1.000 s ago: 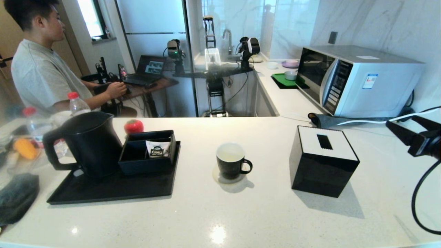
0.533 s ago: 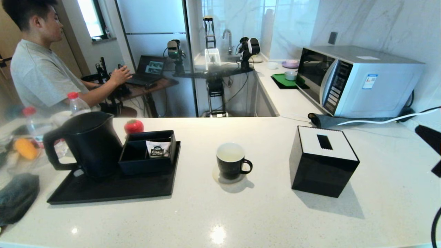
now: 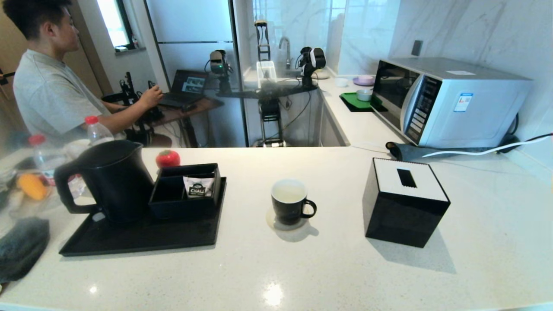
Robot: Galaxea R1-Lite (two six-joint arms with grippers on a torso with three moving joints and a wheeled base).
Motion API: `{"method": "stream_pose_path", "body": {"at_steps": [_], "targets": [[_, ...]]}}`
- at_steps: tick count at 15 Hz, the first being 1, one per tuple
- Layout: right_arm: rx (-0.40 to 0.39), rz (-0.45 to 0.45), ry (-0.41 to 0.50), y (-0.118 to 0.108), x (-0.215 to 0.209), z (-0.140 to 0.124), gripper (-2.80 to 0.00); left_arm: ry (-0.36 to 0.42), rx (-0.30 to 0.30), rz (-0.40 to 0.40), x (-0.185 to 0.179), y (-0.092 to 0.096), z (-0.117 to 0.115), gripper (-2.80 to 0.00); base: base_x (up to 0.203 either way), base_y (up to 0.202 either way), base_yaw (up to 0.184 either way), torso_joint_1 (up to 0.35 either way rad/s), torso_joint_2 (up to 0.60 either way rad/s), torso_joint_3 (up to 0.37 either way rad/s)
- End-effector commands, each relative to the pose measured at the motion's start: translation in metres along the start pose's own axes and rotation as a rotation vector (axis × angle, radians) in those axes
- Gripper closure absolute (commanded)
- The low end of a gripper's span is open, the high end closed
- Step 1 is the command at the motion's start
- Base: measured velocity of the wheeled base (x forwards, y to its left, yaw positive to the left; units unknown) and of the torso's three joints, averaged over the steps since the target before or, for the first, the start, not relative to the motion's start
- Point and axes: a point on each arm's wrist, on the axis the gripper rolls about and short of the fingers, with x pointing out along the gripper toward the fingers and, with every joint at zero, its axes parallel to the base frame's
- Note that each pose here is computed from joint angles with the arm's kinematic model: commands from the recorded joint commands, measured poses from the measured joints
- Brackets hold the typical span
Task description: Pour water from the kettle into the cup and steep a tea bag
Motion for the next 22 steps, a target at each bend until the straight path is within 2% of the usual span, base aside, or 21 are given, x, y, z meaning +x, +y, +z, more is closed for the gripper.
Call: {"method": "stream_pose_path", "body": {"at_steps": [1, 3, 5, 7, 8, 11, 14, 16, 19, 22], "targets": [[-0.038, -0.01, 0.009, 0.025, -0.039, -0.016, 0.0, -0.001, -0.001, 0.0, 0.0, 0.0, 0.0, 0.0, 0.0, 0.0, 0.0, 0.0, 0.0, 0.0], [-0.07, -0.084, 0.089, 0.027, -0.045, -0.024, 0.0, -0.001, -0.001, 0.0, 0.0, 0.0, 0.0, 0.0, 0.0, 0.0, 0.0, 0.0, 0.0, 0.0], [-0.082, -0.105, 0.118, 0.024, -0.046, -0.026, 0.0, -0.001, -0.001, 0.001, 0.0, 0.0, 0.0, 0.0, 0.0, 0.0, 0.0, 0.0, 0.0, 0.0], [-0.104, -0.241, 0.163, 0.018, -0.048, -0.033, 0.0, -0.001, -0.001, 0.0, 0.0, 0.0, 0.0, 0.0, 0.0, 0.0, 0.0, 0.0, 0.0, 0.0], [-0.11, -0.281, 0.194, 0.017, -0.048, -0.044, 0.0, -0.001, -0.001, 0.0, 0.0, 0.0, 0.0, 0.0, 0.0, 0.0, 0.0, 0.0, 0.0, 0.0], [-0.145, -0.251, 0.137, 0.021, -0.062, -0.064, 0.0, -0.001, -0.001, 0.0, 0.0, 0.0, 0.0, 0.0, 0.0, 0.0, 0.0, 0.0, 0.0, 0.0], [-0.154, -0.177, 0.125, 0.025, -0.075, -0.074, 0.0, -0.001, -0.001, 0.001, 0.0, 0.0, 0.0, 0.0, 0.0, 0.0, 0.0, 0.0, 0.0, 0.0], [-0.116, -0.18, 0.113, 0.025, -0.073, -0.077, 0.0, -0.001, -0.001, 0.001, 0.0, 0.0, 0.0, 0.0, 0.0, 0.0, 0.0, 0.0, 0.0, 0.0], [0.034, -0.228, 0.098, 0.024, -0.073, -0.078, 0.0, -0.001, -0.001, 0.001, 0.0, 0.0, 0.0, 0.0, 0.0, 0.0, 0.0, 0.0, 0.0, 0.0], [-0.01, -0.227, 0.1, 0.024, -0.072, -0.079, 0.0, -0.001, -0.001, 0.0, 0.0, 0.0, 0.0, 0.0, 0.0, 0.0, 0.0, 0.0, 0.0, 0.0]]}}
